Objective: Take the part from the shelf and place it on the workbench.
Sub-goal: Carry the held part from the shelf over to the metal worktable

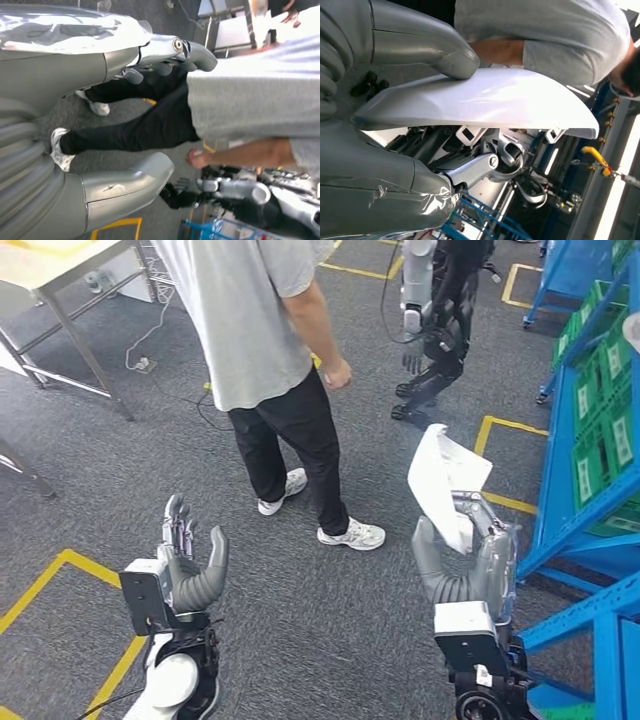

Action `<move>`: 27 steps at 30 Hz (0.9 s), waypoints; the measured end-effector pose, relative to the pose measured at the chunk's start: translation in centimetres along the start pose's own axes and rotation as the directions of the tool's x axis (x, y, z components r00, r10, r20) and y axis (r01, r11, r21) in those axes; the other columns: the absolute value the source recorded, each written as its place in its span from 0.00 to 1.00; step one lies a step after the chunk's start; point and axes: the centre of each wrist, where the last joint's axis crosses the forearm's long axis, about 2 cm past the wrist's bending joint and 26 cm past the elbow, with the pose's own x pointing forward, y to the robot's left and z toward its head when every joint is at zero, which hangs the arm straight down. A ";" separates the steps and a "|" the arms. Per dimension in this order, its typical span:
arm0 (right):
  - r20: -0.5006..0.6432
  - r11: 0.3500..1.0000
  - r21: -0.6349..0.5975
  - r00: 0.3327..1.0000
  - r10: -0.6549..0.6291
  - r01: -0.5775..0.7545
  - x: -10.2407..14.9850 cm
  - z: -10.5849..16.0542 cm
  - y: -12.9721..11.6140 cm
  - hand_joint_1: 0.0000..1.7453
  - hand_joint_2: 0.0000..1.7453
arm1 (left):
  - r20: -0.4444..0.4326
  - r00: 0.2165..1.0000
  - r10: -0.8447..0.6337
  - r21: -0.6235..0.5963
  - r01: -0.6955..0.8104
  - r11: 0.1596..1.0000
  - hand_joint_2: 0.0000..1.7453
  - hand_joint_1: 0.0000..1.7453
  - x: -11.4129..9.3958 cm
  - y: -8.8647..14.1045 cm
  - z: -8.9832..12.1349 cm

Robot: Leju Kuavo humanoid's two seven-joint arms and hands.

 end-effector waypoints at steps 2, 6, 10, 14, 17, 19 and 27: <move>0.001 1.000 0.000 1.000 0.000 0.000 0.0 0.0 0.0 1.00 1.00 | 0.008 1.000 -0.006 0.000 0.006 1.000 1.00 0.00 0.0 0.0 0.0; -0.001 1.000 0.001 1.000 -0.009 0.009 0.0 0.0 0.1 1.00 1.00 | 0.063 0.998 -0.030 -0.007 0.031 0.999 1.00 0.00 0.1 0.0 -0.1; -0.008 1.000 0.007 1.000 -0.028 0.028 -0.1 0.2 0.2 1.00 1.00 | 0.107 0.993 -0.044 -0.014 0.046 0.999 1.00 0.00 0.0 0.0 -0.1; -0.024 0.999 0.007 0.998 -0.054 0.054 -0.1 0.1 0.3 1.00 1.00 | 0.132 0.990 -0.050 -0.017 0.052 0.998 1.00 0.00 -0.1 0.1 0.0; -0.045 0.996 0.003 0.995 -0.093 0.093 -0.1 -0.2 0.5 1.00 1.00 | 0.142 0.988 -0.067 -0.024 0.072 0.997 1.00 0.00 -0.2 0.4 0.3; -0.050 0.992 0.003 0.991 -0.123 0.123 0.0 -0.5 0.6 1.00 1.00 | 0.149 0.986 -0.078 -0.029 0.084 0.996 1.00 0.00 -0.2 0.5 0.3; -0.060 0.989 0.033 0.988 -0.143 0.145 -0.1 -0.4 1.2 1.00 1.00 | 0.145 0.982 -0.118 -0.048 0.126 0.991 1.00 0.00 -0.2 0.8 0.3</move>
